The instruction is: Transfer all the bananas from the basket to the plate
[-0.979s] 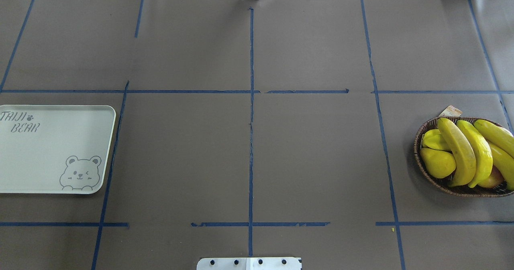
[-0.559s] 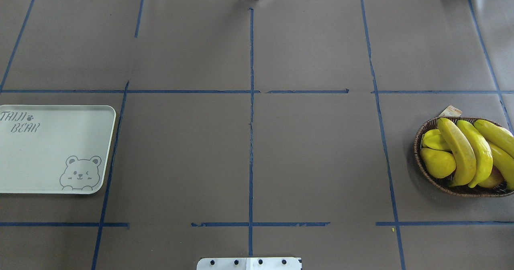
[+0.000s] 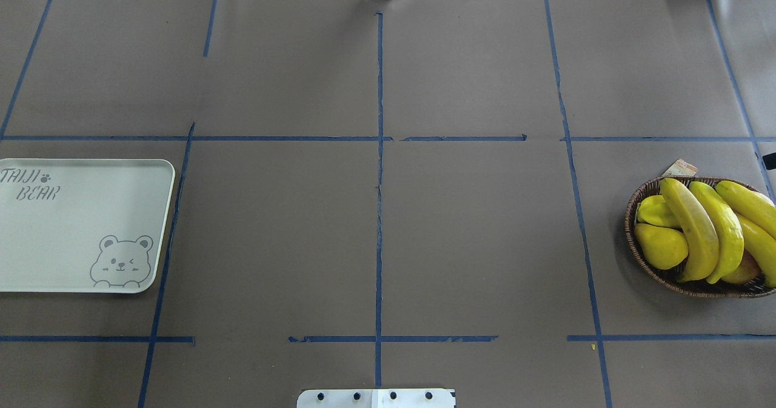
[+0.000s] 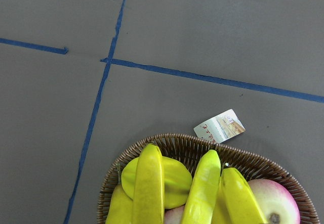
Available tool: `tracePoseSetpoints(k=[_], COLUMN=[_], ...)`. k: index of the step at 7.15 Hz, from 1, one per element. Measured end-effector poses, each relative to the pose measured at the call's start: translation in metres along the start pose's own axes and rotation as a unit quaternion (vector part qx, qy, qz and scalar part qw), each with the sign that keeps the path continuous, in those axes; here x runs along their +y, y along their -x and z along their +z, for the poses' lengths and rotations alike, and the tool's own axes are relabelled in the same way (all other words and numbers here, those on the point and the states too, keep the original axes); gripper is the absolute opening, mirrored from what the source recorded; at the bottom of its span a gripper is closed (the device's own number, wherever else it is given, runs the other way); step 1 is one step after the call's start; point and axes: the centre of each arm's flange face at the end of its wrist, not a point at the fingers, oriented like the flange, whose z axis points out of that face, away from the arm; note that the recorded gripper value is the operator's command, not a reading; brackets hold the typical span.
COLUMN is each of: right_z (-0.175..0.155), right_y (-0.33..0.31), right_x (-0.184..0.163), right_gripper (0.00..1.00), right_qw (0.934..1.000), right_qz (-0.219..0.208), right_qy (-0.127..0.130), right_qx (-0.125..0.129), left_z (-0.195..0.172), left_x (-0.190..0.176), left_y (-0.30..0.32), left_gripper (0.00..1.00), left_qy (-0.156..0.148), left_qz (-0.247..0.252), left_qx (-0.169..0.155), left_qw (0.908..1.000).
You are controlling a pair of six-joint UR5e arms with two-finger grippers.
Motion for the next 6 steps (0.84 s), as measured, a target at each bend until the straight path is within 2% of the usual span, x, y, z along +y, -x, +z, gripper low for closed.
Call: tracePoseSetpoints(k=[3,4,6], right_z=[0.032,0.042,0.065], right_y=[0.038,0.042,0.052], right_x=[0.008,0.016,0.037], right_gripper=[0.95,0.95,0.93], right_qw=[0.9993,0.9990,0.9991], right_qz=[0.000,0.000,0.006], right_qy=[0.015,0.020,0.013], right_qx=[0.034,0.039,0.040], left_z=[0.000,0.000,0.001], left_x=[0.000,0.000,0.000], left_y=[0.000,-0.001,0.000], left_gripper=[1.00,1.00,1.00], left_qy=[0.001,0.000,0.001], left_qz=[0.000,0.001,0.002], left_qx=[0.000,0.000,0.000], left_qw=[1.0000,1.0000,1.0000])
